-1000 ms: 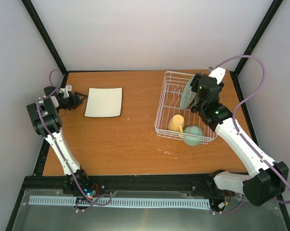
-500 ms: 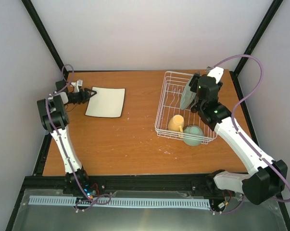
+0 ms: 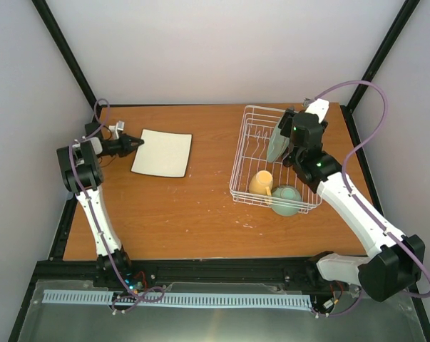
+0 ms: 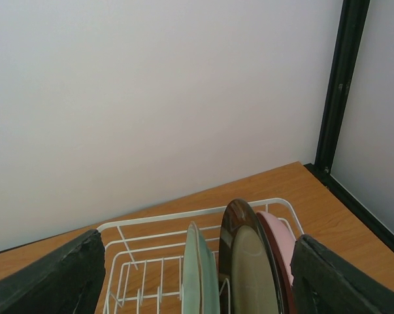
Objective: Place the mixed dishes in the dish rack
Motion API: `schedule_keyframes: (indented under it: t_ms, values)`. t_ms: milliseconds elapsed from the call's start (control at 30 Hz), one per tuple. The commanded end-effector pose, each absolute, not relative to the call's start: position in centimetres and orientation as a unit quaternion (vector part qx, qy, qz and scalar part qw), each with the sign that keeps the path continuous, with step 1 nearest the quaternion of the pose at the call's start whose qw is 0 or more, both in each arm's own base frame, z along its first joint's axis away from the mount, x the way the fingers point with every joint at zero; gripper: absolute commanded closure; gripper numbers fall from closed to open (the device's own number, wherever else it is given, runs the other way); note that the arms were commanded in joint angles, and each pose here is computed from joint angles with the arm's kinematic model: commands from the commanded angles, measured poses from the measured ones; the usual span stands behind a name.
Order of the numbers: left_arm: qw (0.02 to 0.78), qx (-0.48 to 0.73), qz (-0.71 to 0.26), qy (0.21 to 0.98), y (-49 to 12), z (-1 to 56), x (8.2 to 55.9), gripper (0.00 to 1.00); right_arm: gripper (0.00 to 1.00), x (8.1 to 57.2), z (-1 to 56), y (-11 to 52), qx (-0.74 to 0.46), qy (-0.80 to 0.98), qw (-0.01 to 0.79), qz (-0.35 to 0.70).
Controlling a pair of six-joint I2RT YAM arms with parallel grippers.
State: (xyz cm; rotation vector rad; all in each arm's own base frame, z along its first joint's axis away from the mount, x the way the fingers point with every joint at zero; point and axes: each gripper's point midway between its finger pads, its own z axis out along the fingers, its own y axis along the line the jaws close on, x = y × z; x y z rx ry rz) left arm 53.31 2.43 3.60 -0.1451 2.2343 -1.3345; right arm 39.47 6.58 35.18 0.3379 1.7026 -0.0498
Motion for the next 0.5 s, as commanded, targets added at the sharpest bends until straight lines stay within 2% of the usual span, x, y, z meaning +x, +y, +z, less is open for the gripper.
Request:
schedule_keyframes:
  t_ms: [0, 200, 467]
  values:
    - [0.257, -0.036, -0.497, 0.828, 1.6, 2.5, 52.6, 0.99, 0.24, 39.9, 35.9, 7.2, 0.148, 0.744, 0.652, -0.003]
    - [0.272, -0.016, -0.531, 0.802, 0.6, 5.8, 51.7, 0.99, 0.25, 40.4, 35.4, 8.7, 0.126, 0.751, 0.648, 0.031]
    - [0.292, 0.021, -0.586, 0.756, -0.9, 11.6, 49.5, 0.99, 0.27, 41.5, 34.2, 17.0, -0.033, 0.766, 0.617, 0.178]
